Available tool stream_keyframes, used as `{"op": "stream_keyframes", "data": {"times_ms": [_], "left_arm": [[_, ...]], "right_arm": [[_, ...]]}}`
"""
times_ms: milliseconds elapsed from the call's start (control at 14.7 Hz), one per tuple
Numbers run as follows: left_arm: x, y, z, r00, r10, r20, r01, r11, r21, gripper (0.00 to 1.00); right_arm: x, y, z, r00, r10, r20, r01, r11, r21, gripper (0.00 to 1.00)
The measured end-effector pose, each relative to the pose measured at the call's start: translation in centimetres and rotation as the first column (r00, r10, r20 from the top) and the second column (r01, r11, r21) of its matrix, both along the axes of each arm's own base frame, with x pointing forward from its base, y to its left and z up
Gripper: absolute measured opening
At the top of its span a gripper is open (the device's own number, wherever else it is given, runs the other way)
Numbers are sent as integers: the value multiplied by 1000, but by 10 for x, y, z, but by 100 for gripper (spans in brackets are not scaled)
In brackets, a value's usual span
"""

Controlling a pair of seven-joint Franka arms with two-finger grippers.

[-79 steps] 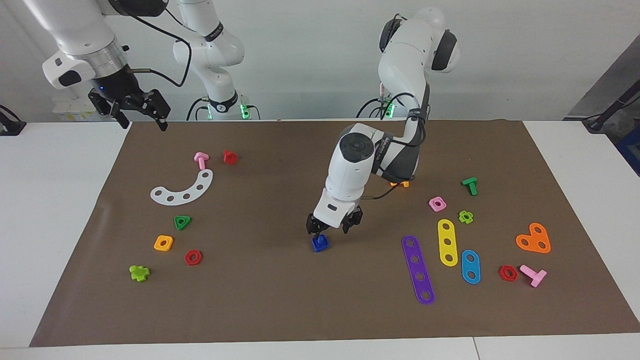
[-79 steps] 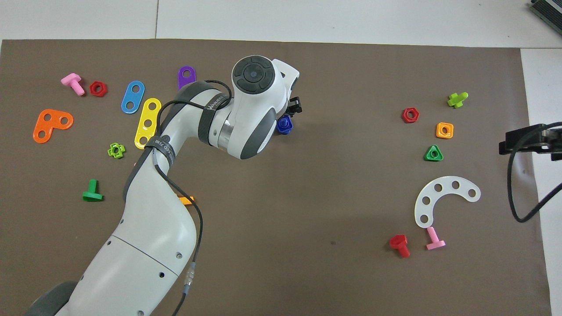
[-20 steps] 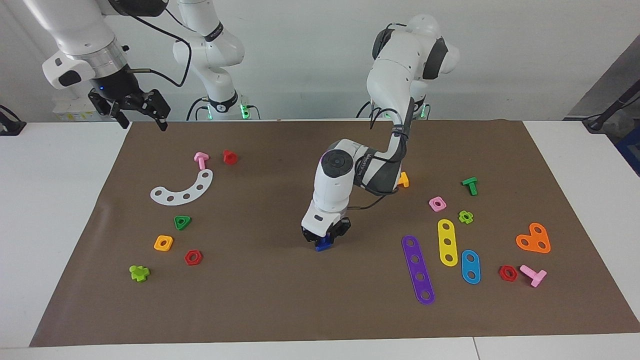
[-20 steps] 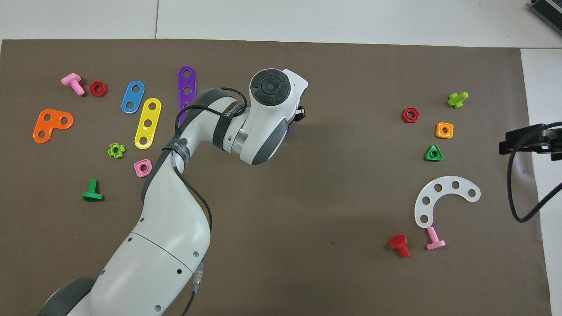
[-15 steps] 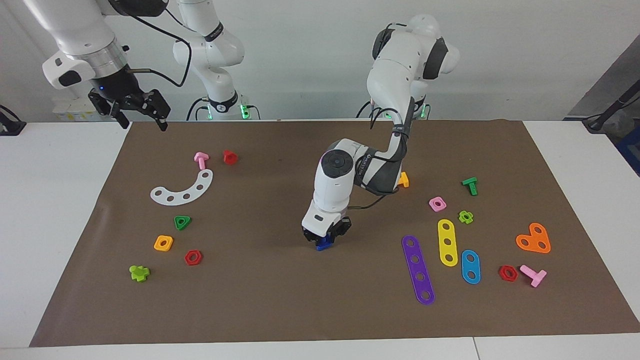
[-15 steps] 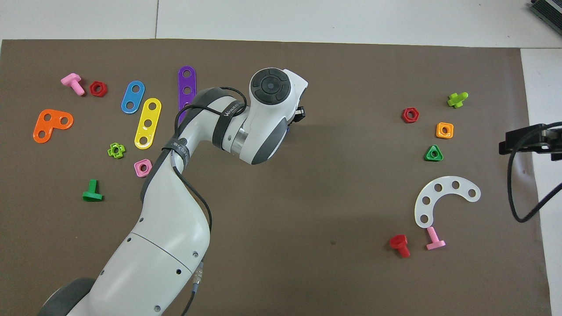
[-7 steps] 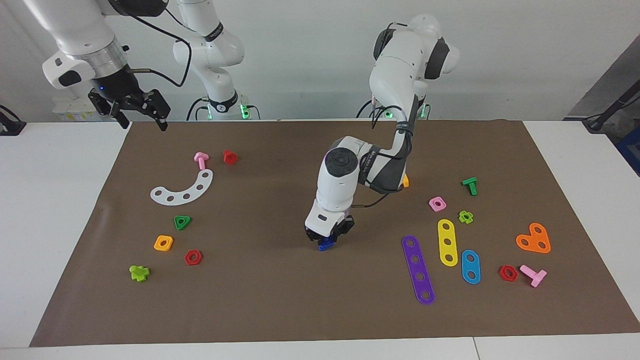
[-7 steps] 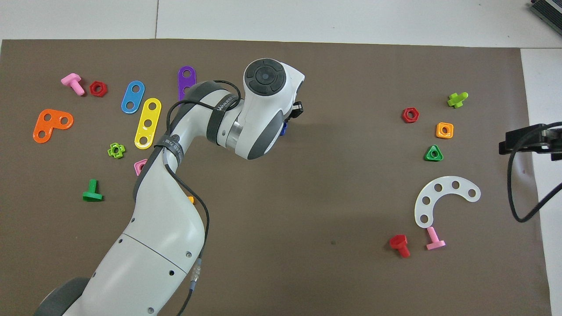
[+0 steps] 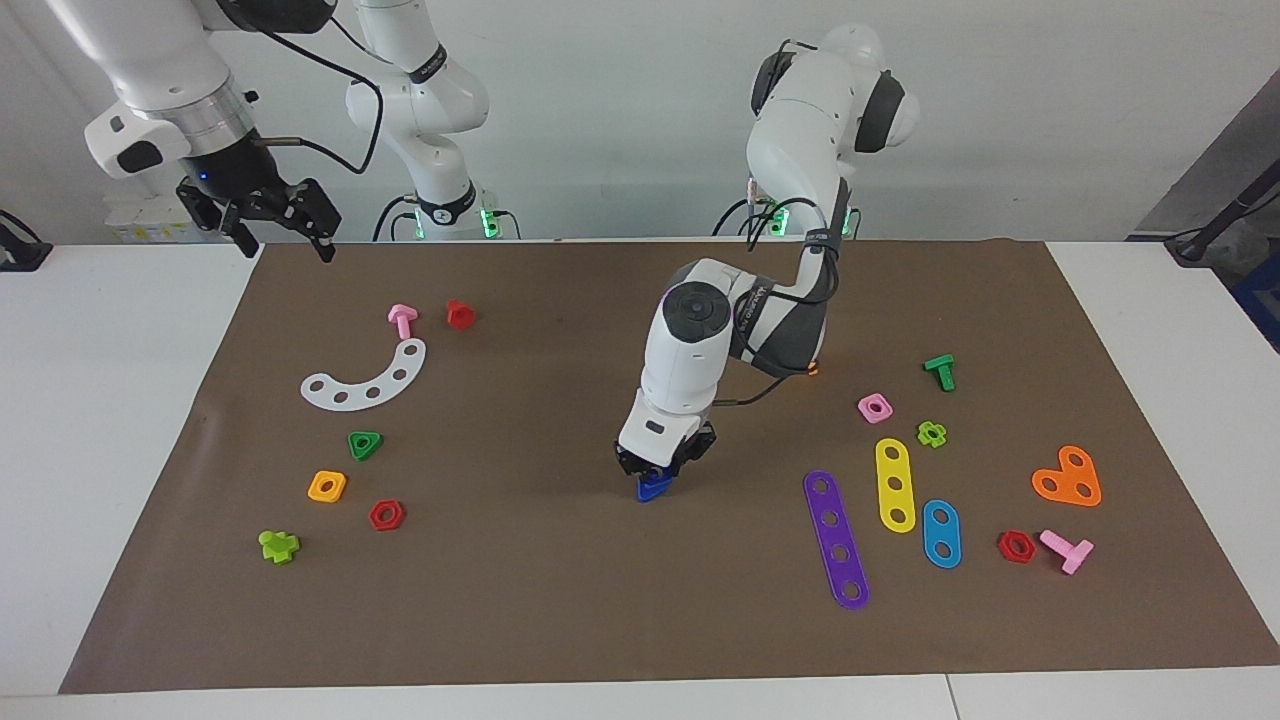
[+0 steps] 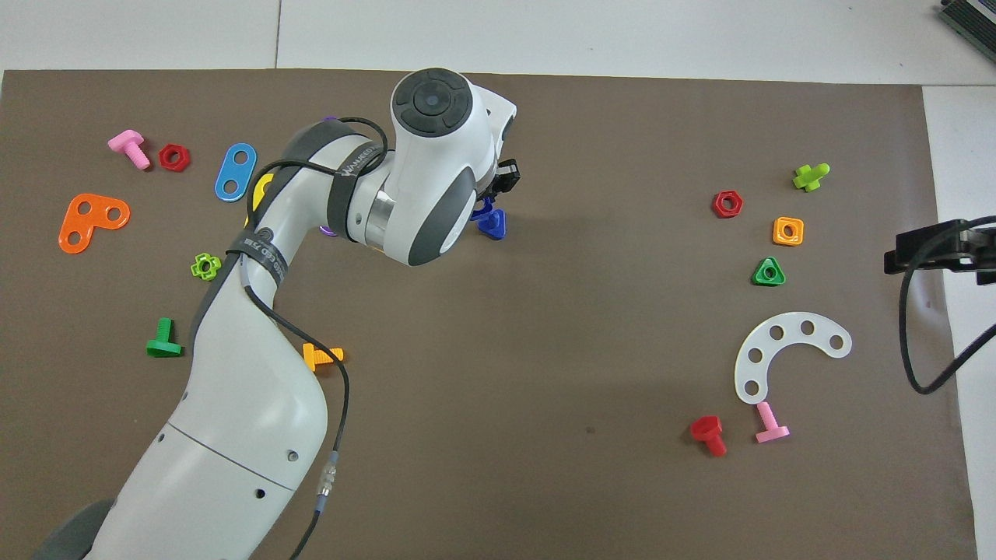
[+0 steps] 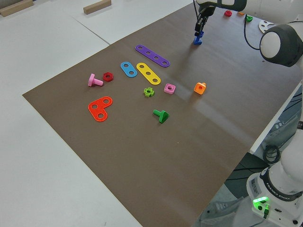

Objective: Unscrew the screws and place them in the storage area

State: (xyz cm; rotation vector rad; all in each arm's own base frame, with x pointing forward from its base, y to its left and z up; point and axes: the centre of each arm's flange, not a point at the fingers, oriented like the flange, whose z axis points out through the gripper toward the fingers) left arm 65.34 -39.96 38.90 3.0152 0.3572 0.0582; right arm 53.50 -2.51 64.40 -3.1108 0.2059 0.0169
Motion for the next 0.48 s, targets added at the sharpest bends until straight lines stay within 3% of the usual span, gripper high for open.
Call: {"op": "stream_keyframes", "data": {"times_ms": [204,476], "left_arm": [[13,42,27,999,39,-21,-39,999,10,46],[29,118,61,999,-38,-36,39,999,25,46]], "right_arm": [[0,0,0,1000,0,0,0,1000,0,100],[0,0,0,1000,0,0,0,1000,0,100]]}}
